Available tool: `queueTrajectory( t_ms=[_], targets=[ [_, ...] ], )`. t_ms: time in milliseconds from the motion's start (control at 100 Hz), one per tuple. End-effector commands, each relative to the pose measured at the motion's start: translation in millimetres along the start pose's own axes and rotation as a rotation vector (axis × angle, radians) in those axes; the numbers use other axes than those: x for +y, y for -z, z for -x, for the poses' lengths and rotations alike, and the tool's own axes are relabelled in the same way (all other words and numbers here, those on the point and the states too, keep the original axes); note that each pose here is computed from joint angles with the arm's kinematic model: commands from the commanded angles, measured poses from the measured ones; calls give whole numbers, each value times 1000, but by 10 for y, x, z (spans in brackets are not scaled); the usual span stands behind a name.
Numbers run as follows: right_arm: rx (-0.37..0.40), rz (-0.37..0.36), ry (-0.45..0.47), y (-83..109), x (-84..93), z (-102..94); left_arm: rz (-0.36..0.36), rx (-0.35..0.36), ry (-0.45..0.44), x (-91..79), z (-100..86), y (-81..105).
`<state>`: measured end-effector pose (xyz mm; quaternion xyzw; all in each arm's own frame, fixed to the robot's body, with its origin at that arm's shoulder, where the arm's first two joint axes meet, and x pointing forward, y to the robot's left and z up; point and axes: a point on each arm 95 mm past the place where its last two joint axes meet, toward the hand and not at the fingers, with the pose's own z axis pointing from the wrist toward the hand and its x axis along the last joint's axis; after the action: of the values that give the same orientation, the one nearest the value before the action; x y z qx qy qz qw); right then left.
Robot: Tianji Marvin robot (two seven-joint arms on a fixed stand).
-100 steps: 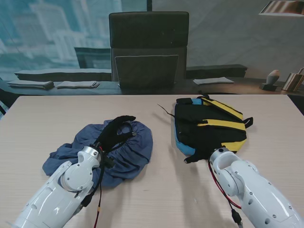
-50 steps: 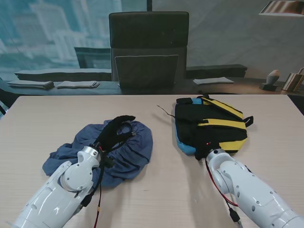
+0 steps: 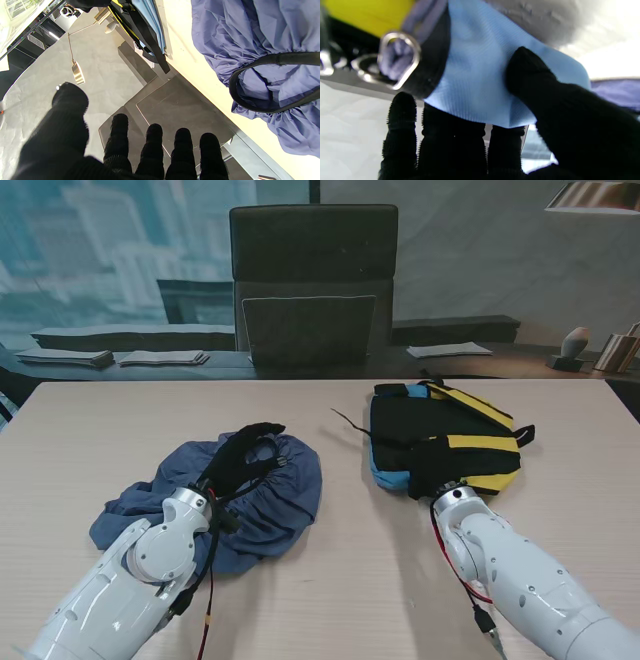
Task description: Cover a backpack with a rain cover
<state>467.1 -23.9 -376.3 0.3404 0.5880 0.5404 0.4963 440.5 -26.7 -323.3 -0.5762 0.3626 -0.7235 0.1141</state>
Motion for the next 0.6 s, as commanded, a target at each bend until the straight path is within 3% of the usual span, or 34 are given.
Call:
queueTrajectory(
  t_ms=[0,120,360,440,590],
  targets=[
    [-5,37,-48,31,38,-72,12,8,-1,7,-31,-21],
    [-41,168,-156,92,235,-6,29,30,-84,-39,-67,-99],
    [-13,290,-315,249,588,51,179,115,-365,-90,-211,-462],
    [20,319,-325,287,704,46,200,137,-393,-16,-254,-611],
    [62,356,-366,354,858,-29,255,157,-367,228,-309,-840]
  ],
)
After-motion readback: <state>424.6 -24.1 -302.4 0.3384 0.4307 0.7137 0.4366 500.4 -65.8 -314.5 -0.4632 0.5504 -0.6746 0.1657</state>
